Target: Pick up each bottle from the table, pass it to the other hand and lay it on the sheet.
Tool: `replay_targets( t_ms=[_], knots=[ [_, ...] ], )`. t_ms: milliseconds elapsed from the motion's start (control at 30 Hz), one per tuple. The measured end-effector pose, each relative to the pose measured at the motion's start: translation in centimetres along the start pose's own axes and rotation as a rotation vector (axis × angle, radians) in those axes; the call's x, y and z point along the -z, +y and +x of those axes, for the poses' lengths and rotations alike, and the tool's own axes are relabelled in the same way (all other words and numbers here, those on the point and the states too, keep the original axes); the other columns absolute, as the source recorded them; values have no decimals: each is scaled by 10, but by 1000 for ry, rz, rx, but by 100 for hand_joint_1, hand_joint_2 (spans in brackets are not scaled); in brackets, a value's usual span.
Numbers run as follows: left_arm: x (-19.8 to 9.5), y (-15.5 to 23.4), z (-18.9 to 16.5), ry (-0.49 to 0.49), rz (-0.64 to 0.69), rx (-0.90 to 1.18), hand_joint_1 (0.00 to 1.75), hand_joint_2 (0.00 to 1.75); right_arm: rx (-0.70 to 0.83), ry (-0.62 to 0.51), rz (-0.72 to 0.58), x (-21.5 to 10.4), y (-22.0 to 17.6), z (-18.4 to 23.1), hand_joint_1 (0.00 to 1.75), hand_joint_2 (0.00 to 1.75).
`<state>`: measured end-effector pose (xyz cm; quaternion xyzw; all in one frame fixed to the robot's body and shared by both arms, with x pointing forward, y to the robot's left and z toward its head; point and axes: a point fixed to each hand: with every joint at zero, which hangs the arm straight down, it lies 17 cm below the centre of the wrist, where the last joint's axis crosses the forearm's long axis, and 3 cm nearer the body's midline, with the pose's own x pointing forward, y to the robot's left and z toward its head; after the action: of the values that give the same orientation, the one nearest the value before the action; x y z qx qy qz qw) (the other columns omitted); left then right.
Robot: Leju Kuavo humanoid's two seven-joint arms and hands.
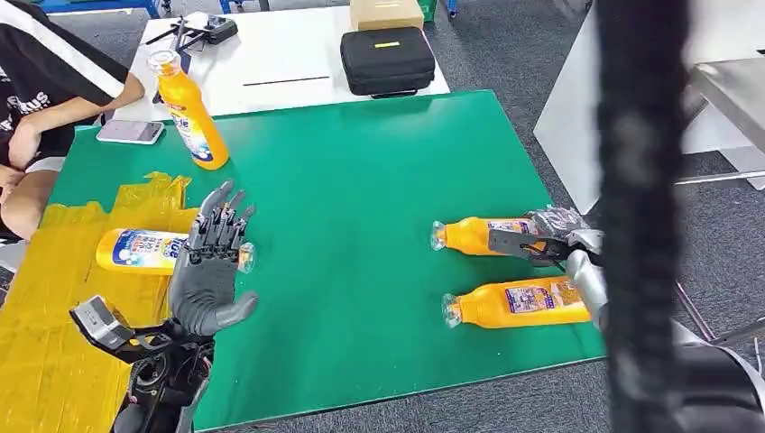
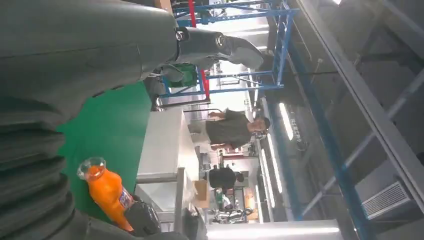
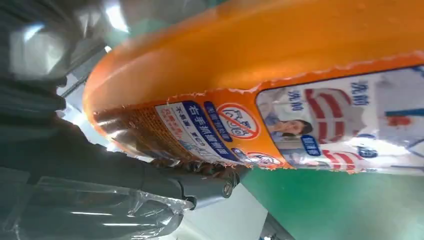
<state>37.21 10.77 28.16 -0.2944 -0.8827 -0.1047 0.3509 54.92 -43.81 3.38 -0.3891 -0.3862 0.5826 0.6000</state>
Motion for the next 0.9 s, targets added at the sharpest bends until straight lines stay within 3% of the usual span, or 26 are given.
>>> replay_targets(
  t_ms=[200, 367, 500, 733, 900],
  knots=[
    [-1, 1, -1, 3, 3, 0, 0, 175, -2, 1, -12, 0, -2, 0, 175, 175],
    [-8, 3, -6, 25, 26, 24, 0, 175, 17, 38, -220, 1, -26, 1, 175, 175],
    [-11, 4, -15, 54, 33, 104, 0, 175, 195, -11, -396, -4, -52, 24, 175, 175],
    [-11, 4, -19, 72, 30, 136, 0, 175, 309, -44, -486, -8, -63, 46, 175, 175],
    [-8, 3, -27, 103, 20, 124, 0, 175, 579, -142, -650, -24, -93, 78, 175, 175]
  ],
)
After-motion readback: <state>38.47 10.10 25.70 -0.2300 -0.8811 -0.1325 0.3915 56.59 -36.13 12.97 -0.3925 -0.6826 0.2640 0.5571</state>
